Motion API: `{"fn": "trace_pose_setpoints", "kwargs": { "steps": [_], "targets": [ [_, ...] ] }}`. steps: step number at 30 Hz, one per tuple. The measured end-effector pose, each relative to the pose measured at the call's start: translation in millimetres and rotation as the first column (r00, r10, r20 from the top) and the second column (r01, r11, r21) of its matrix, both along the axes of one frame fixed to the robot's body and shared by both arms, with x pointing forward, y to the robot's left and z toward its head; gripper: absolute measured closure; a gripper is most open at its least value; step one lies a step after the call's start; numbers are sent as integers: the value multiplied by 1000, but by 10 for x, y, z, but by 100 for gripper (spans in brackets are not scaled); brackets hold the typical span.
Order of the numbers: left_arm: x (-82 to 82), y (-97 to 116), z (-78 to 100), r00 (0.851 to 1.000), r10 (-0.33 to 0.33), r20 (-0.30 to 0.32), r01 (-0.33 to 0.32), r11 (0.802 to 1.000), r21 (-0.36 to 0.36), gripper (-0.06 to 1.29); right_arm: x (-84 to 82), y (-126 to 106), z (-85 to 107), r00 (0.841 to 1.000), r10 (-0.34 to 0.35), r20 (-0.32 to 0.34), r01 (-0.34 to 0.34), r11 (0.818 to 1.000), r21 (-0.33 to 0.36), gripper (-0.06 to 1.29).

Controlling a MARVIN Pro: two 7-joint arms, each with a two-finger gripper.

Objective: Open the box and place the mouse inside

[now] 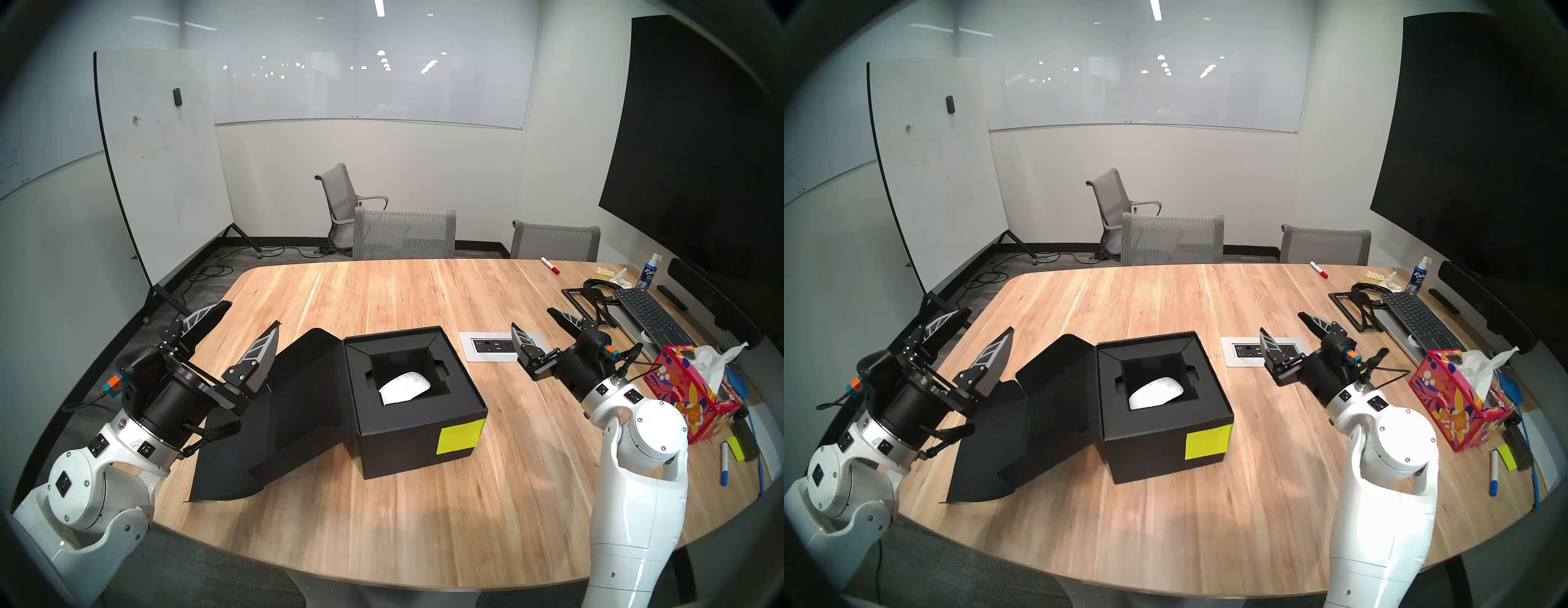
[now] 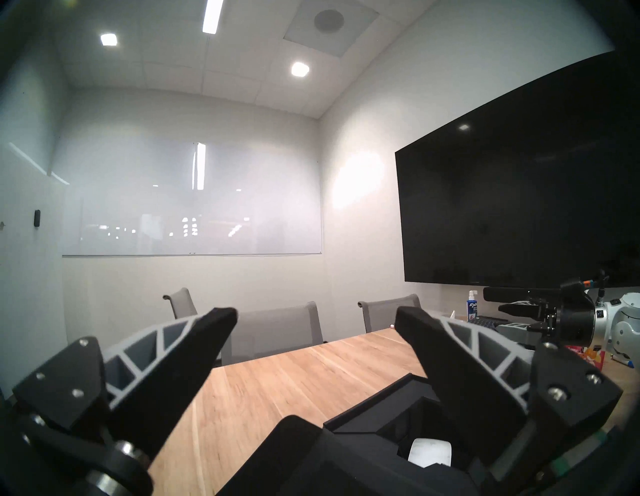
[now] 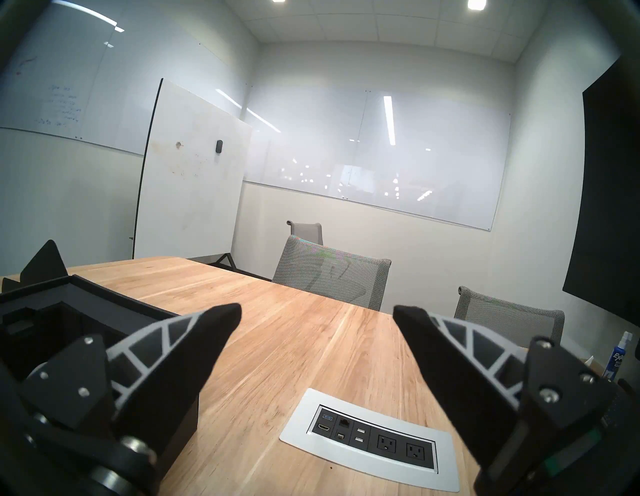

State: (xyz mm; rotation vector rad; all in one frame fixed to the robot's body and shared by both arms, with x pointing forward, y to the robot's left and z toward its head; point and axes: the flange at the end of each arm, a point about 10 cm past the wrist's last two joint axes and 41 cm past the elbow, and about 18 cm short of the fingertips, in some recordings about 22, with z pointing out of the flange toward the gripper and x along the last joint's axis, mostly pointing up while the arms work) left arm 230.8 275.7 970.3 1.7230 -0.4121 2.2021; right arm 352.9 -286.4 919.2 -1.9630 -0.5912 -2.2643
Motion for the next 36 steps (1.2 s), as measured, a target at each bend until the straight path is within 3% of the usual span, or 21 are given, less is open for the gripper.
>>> {"fn": "trace_pose_setpoints", "kwargs": {
  "steps": [10, 26, 36],
  "targets": [
    [-187, 264, -58, 989, 63, -133, -59, 998, 32, -2, -1, 0, 1, 1000, 0, 1, 0, 1000, 0, 3],
    [-399, 448, -29, 963, -35, -266, 62, 994, 93, -2, -3, 5, 1, 1000, 5, 0, -5, 1000, 0, 3],
    [-556, 506, -159, 941, -11, -337, 66, 986, 152, -2, -3, 6, 2, 1000, 7, 0, -7, 1000, -1, 3]
  ]
}}
